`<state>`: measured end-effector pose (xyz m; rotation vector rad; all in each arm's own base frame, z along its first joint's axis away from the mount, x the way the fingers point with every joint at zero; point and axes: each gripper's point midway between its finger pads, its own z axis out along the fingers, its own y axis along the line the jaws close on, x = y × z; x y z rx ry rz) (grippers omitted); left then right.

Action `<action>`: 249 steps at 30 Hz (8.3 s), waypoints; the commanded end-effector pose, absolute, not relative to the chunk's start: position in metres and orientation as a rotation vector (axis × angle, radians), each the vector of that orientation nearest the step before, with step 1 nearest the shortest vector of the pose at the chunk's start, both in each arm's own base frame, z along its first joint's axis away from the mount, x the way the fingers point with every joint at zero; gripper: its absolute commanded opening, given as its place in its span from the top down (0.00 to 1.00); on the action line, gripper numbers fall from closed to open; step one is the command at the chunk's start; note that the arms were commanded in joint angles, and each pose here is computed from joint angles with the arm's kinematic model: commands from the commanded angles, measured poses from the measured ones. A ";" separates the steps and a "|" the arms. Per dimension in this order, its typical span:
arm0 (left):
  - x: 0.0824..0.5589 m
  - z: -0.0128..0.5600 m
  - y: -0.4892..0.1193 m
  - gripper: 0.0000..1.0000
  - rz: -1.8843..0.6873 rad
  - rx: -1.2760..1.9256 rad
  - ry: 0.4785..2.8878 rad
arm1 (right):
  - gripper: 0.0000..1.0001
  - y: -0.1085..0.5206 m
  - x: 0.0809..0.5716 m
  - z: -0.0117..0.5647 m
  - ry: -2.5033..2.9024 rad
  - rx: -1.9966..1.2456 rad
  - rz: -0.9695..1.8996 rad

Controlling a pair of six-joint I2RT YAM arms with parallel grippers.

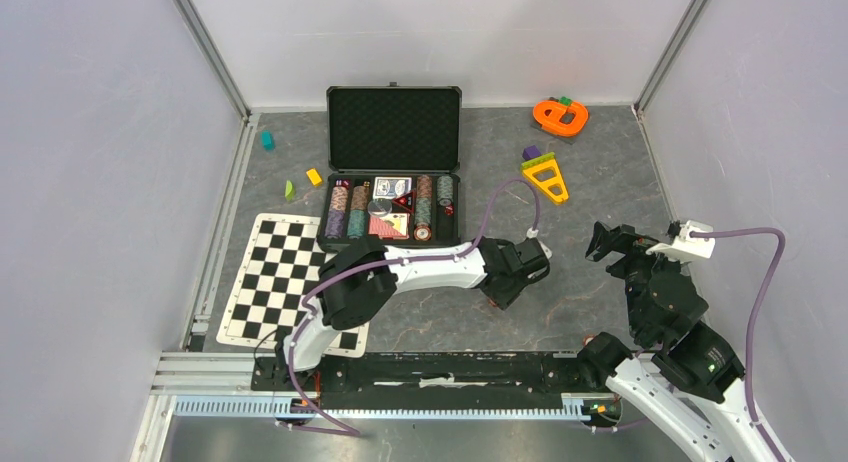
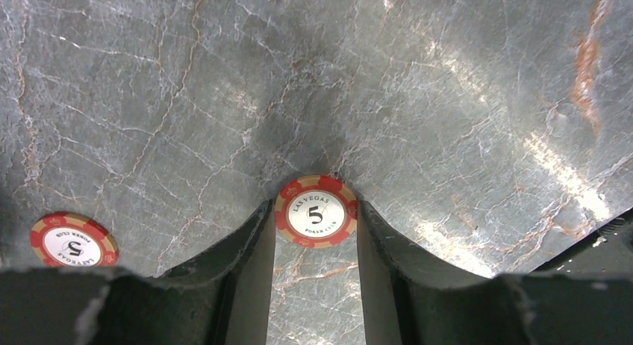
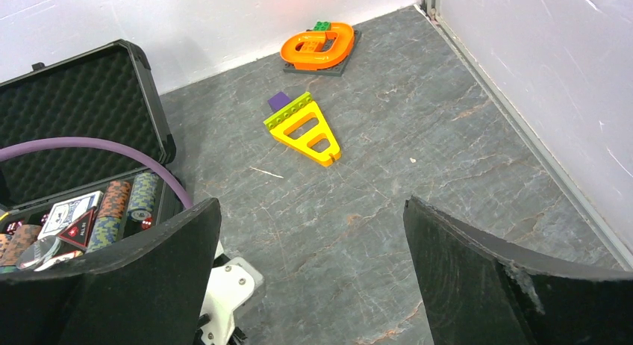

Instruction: Pack up texas hold em set

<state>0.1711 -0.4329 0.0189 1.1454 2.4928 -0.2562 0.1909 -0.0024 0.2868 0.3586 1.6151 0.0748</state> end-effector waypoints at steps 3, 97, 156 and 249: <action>0.170 0.027 -0.413 0.81 -0.140 1.228 2.542 | 0.02 -0.002 0.190 0.290 1.607 0.370 0.096; 0.120 -0.005 -0.420 0.38 -0.100 1.470 2.558 | 0.02 0.004 0.189 0.288 1.638 0.316 0.106; 0.087 0.075 -0.471 0.00 -0.436 1.570 2.201 | 0.02 0.002 0.186 0.296 1.631 0.319 0.108; 0.148 0.037 -0.464 0.03 -0.320 1.289 2.398 | 0.02 0.004 0.185 0.293 1.637 0.306 0.122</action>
